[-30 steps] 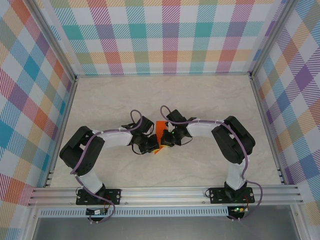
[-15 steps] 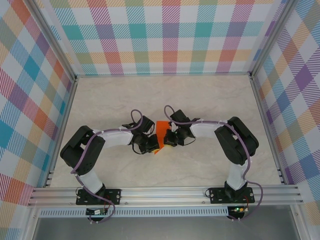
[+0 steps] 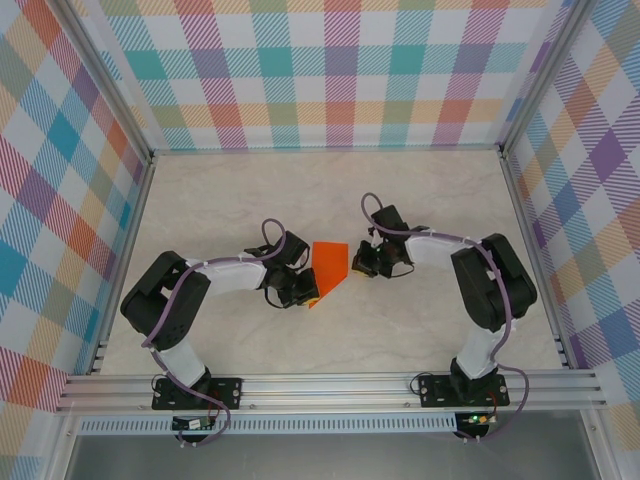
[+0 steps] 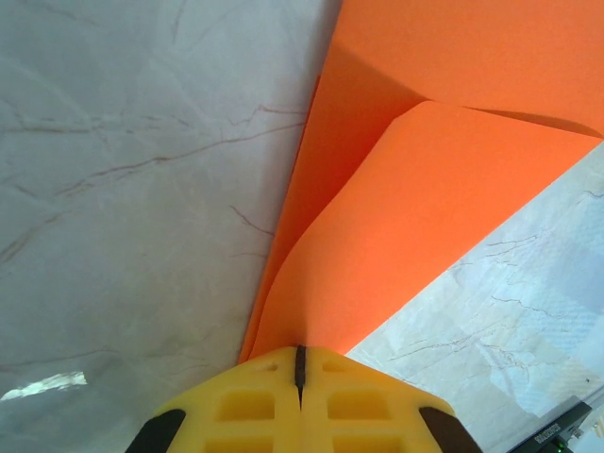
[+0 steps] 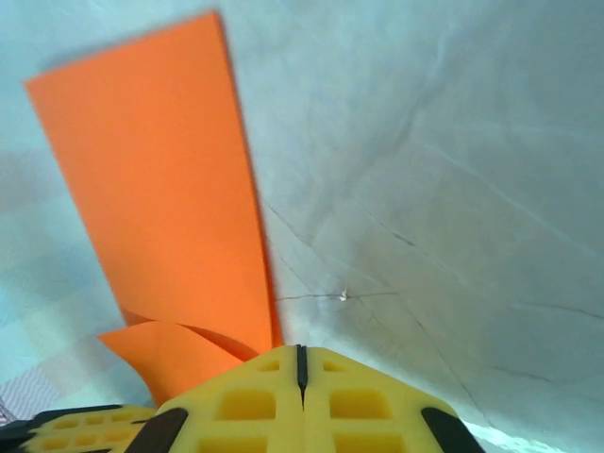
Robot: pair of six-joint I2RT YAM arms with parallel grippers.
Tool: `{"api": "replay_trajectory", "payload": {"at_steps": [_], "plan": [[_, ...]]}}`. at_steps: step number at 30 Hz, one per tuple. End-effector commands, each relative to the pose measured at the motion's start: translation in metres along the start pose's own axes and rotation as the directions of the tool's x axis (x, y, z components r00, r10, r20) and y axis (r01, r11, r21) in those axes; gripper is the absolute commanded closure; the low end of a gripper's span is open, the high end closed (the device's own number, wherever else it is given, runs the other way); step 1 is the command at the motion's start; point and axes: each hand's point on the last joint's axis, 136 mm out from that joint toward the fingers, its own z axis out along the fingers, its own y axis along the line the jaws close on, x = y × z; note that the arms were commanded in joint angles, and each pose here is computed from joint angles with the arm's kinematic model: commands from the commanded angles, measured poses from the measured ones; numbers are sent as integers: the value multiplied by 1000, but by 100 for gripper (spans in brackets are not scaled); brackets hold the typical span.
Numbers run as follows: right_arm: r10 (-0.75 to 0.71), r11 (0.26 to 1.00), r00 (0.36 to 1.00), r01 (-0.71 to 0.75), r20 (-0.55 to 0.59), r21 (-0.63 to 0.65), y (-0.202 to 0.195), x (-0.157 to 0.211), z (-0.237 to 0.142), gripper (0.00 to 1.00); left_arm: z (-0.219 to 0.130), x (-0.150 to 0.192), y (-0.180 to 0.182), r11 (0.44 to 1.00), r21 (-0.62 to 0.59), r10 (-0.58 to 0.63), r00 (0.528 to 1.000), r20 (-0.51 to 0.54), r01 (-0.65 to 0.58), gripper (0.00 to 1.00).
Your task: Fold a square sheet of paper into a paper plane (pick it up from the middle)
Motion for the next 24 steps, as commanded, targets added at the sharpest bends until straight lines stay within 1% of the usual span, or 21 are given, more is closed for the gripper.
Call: {"api": "replay_trajectory", "payload": {"at_steps": [1,4,8,12,15,18,24], "plan": [[-85,994,996,85,2,-62,21,12,-8,100,11,21,58,974,-221,-53,997,-51,41,100],[-143,983,989,138,-42,-118,40,33,2,100,11,20,57,974,-223,-47,998,-50,34,100],[-206,970,972,188,-110,-152,60,57,24,100,10,19,57,973,-226,-46,998,-50,34,100],[-214,971,966,194,-145,-142,64,62,41,100,10,20,59,972,-234,-47,998,-51,34,100],[-199,977,968,185,-151,-101,54,60,49,100,9,20,60,971,-238,-47,998,-52,34,100],[-170,985,976,166,-138,-42,35,53,51,100,9,21,62,969,-245,-47,998,-53,33,100],[-30,998,998,33,-59,49,-21,18,37,100,8,23,68,965,-263,-40,997,-58,23,100]]}}
